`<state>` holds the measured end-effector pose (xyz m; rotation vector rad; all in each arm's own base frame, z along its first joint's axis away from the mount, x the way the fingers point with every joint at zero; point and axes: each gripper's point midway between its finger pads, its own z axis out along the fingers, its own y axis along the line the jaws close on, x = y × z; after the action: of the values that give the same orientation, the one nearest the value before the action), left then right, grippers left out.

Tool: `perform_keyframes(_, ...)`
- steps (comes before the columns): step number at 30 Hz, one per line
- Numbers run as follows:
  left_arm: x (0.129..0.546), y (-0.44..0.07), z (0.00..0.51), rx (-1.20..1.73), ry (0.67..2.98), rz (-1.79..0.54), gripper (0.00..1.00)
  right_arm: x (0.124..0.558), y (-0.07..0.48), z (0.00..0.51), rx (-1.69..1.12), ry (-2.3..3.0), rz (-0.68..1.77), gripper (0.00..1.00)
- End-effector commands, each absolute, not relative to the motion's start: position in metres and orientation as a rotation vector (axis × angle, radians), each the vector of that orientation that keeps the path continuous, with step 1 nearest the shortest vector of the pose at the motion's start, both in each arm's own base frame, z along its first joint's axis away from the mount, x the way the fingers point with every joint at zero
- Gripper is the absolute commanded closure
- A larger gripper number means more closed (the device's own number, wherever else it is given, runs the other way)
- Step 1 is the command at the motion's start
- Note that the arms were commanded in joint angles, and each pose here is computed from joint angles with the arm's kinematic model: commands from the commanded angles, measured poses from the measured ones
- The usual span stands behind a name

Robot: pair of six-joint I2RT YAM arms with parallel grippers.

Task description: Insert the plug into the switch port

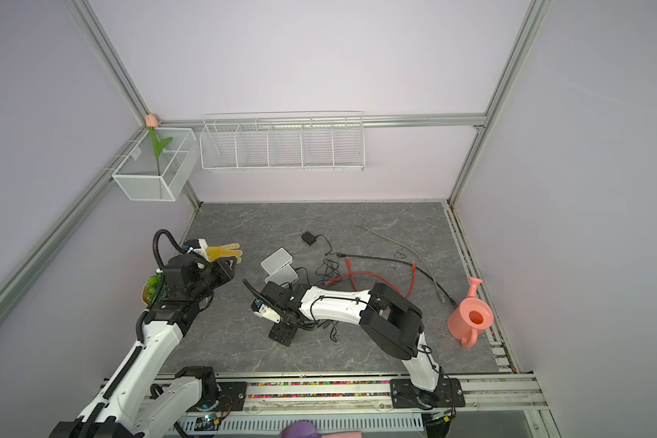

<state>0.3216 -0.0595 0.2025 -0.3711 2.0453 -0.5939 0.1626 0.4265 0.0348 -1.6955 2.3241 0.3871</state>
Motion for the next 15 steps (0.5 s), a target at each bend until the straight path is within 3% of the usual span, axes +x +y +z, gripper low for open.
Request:
perform_keyframes(1,0.32,-0.05,0.217,-0.42,2.001,-0.573,0.69,0.16,0.426,0.023,-1.713,2.349,0.367,0.19)
perform_keyframes(4,0.319,-0.047,0.223,-0.431,1.98,-0.566,0.69,0.163,0.426,0.014,-1.702,2.367,0.345,0.3)
perform_keyframes(10,0.318,-0.043,0.24,-0.43,1.946,-0.559,0.69,0.169,0.422,0.019,-1.69,2.362,0.287,0.76)
perform_keyframes(15,0.318,-0.043,0.266,-0.413,1.897,-0.569,0.69,0.206,0.419,0.091,-1.617,2.217,0.213,0.82)
